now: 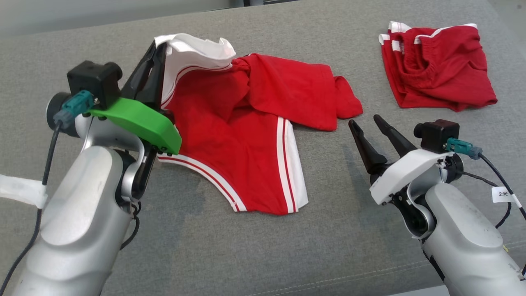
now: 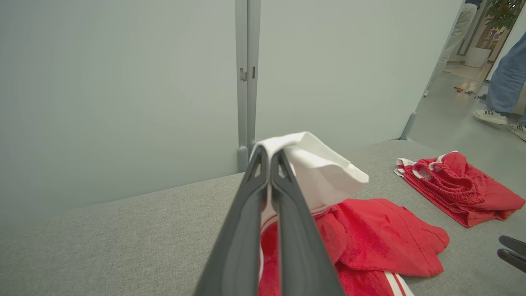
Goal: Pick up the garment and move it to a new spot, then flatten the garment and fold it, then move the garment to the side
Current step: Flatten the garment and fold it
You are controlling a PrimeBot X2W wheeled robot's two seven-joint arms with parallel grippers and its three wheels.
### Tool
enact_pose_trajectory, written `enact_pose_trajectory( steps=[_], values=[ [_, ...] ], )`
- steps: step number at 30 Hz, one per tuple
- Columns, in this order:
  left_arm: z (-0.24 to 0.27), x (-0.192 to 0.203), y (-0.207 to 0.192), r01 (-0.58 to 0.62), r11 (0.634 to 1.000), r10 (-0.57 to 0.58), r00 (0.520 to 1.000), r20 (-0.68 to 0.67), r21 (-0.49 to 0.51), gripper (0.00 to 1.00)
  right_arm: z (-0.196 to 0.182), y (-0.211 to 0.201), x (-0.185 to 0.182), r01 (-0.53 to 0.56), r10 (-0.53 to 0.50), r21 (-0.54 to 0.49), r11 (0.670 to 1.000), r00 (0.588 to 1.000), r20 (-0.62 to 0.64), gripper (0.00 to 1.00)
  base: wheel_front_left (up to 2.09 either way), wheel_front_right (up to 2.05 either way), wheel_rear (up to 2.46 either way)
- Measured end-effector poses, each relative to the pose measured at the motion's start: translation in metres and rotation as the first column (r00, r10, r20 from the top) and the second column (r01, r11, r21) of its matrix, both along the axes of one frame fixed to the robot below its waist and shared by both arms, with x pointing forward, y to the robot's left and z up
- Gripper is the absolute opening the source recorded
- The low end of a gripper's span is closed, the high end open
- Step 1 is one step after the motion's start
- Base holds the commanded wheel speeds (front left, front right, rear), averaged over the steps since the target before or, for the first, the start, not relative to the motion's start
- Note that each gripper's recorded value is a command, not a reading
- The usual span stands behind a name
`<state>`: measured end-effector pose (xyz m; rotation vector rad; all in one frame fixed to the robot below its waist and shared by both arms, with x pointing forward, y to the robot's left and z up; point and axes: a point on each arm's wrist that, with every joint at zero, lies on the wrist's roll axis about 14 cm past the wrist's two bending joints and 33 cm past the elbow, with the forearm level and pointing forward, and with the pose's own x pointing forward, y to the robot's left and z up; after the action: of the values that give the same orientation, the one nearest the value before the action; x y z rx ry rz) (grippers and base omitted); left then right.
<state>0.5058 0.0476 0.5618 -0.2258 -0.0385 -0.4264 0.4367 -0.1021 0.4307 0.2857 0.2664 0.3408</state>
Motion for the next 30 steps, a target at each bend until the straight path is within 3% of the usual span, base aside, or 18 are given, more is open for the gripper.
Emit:
enact_pose_trajectory(
  steps=[7, 14, 23, 25, 28, 30],
  values=[
    [-0.023, -0.019, 0.008, -0.023, 0.999, 0.022, 0.999, -0.029, -0.032, 0.00, -0.034, 0.016, -0.001, -0.062, 0.059, -0.024, 0.998, 0.991, -0.123, 1.00, 0.00, 0.00, 0.00],
    [-0.047, -0.041, 0.009, -0.036, 0.997, 0.032, 0.997, -0.070, -0.067, 0.00, -0.049, 0.027, 0.014, -0.098, 0.091, -0.033, 0.995, 0.983, -0.162, 1.00, 0.00, 0.00, 0.00],
    [-0.055, -0.049, 0.025, -0.086, 0.994, 0.081, 0.994, -0.079, -0.068, 0.00, -0.064, 0.048, 0.018, -0.144, 0.138, -0.013, 0.989, 0.968, -0.209, 0.81, 0.00, 0.00, 0.00],
    [-0.054, -0.049, 0.026, -0.088, 0.994, 0.083, 0.994, -0.074, -0.069, 0.00, -0.064, 0.052, 0.020, -0.151, 0.146, -0.008, 0.989, 0.967, -0.208, 0.48, 0.00, 0.00, 0.00],
    [-0.053, -0.049, 0.028, -0.090, 0.994, 0.086, 0.994, -0.066, -0.065, 0.00, -0.066, 0.052, 0.020, -0.152, 0.146, -0.012, 0.988, 0.965, -0.215, 0.35, 0.00, 0.00, 0.00],
    [-0.055, -0.049, 0.030, -0.091, 0.994, 0.087, 0.994, -0.066, -0.054, 0.00, -0.065, 0.053, 0.022, -0.155, 0.148, -0.014, 0.988, 0.966, -0.211, 0.17, 0.00, 0.00, 0.00]
  ],
)
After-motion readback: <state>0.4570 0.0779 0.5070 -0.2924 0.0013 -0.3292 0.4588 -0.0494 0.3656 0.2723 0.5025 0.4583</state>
